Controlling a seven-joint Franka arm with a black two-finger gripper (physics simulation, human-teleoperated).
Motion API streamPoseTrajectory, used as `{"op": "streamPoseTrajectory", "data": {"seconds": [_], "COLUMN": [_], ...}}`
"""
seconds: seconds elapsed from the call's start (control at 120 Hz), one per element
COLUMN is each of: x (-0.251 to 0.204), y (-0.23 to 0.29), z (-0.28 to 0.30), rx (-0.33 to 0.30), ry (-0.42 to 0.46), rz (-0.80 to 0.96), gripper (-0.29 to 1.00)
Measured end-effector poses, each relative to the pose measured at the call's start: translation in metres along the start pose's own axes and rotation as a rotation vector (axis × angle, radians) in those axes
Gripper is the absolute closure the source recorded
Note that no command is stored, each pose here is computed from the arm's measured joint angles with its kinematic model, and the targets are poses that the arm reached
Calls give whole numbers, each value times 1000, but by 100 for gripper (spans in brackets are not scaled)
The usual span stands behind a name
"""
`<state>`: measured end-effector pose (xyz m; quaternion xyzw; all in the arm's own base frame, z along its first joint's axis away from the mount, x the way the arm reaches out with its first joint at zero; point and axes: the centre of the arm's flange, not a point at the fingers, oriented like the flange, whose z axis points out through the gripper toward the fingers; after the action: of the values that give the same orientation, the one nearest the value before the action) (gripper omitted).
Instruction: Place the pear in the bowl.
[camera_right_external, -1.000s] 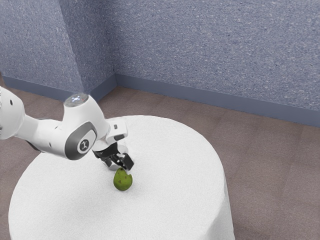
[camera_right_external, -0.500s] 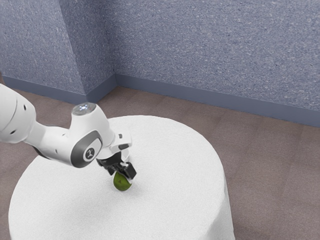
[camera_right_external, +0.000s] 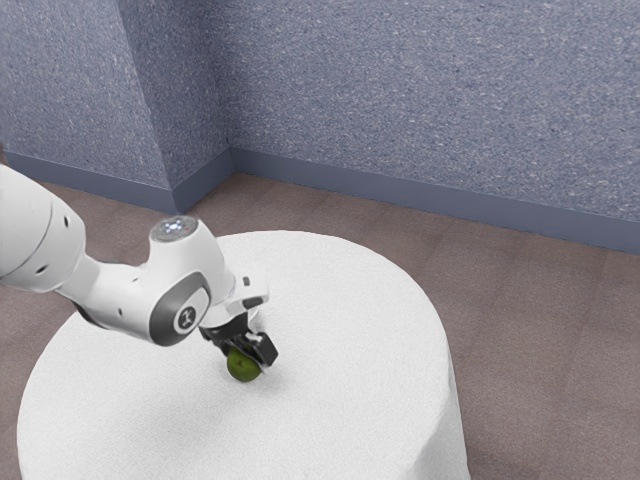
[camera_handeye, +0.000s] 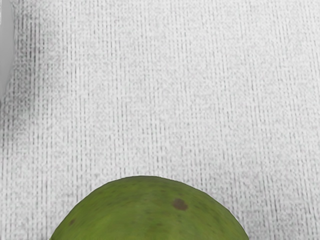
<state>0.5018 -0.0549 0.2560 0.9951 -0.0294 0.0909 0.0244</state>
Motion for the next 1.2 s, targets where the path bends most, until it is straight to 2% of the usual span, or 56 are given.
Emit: {"op": "streamPoseTrajectory", "data": {"seconds": [0.667, 1.0, 1.2], "x": [2, 17, 42], "y": [-5, -21, -48], "z": [-7, -40, -69], "rx": [-6, -7, 26], "ry": [16, 49, 62], "rz": [-22, -52, -66], "gripper": [27, 38, 42]}}
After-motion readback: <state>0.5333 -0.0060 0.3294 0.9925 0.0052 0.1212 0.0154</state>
